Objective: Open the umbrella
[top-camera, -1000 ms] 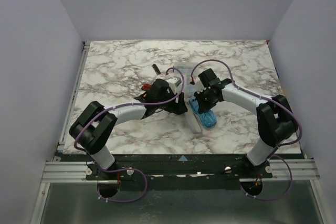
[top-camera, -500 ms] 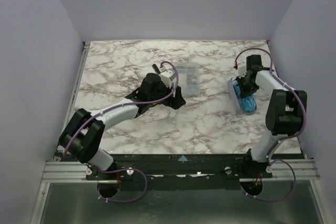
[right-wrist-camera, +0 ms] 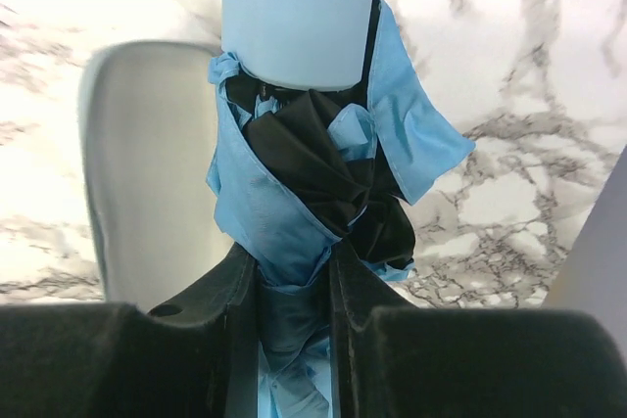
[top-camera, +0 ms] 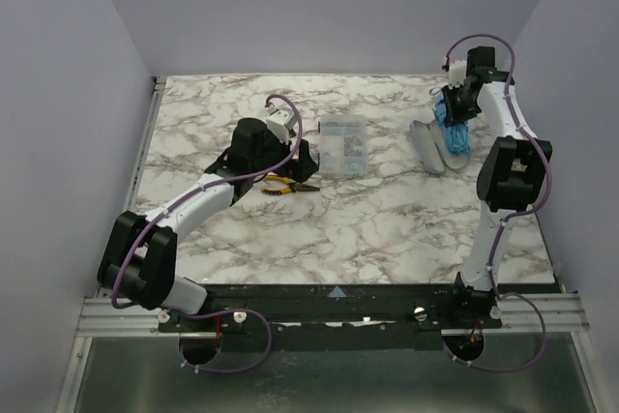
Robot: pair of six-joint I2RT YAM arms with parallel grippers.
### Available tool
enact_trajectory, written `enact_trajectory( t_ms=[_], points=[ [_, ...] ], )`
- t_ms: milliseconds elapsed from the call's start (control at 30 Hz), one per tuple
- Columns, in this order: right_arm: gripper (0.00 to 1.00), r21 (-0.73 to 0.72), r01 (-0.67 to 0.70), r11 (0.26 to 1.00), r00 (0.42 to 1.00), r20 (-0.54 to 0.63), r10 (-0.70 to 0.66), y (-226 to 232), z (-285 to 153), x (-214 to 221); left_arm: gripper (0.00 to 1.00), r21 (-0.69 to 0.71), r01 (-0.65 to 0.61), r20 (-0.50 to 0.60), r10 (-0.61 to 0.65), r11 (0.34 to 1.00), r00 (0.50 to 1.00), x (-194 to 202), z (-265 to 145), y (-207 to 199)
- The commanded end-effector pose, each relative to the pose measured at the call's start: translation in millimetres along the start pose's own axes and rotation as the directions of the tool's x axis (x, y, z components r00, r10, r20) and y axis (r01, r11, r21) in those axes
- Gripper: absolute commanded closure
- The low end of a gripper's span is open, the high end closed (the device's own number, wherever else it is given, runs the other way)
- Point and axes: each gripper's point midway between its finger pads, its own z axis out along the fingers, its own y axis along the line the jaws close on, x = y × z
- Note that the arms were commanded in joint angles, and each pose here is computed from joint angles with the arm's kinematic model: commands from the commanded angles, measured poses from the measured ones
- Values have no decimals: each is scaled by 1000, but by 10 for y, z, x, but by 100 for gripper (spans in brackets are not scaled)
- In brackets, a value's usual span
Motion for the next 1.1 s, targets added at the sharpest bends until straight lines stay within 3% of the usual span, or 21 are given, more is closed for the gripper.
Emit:
enact_trajectory(
  t_ms=[0, 133, 267, 400, 533, 667, 833, 1067],
  points=[
    [100, -66, -29, 997, 990, 136, 38, 42, -527, -369, 1, 16, -43, 40, 42, 999, 998, -213, -184, -3],
    [100, -187, 4, 982, 958, 284, 50, 268, -914, -628, 1, 12, -73, 75, 72, 997, 995, -346, -312, 46],
    [100, -393, 83, 916, 896, 431, 104, 690, -1502, -905, 2, 46, -153, 106, 147, 987, 983, -545, -501, -33],
    [100, -608, 180, 773, 827, 520, 216, 1207, -2172, -1097, 2, 103, -272, 163, 254, 957, 953, -756, -760, -256],
    [100, -731, 260, 631, 791, 535, 295, 1759, -2687, -1078, 1, 213, -393, 234, 344, 895, 910, -896, -1043, -618],
    [100, -818, 323, 476, 773, 519, 366, 2316, -3089, -957, 1, 365, -316, 257, 231, 876, 938, -960, -1221, -978],
    [100, -851, 381, 360, 761, 510, 400, 2768, -3462, -844, 5, 432, -180, 285, 55, 884, 957, -1081, -1271, -1237],
    [100, -835, 362, 414, 719, 533, 446, 3152, -3640, -810, 5, 440, -13, 247, -107, 898, 963, -1061, -1117, -1426]
  ],
)
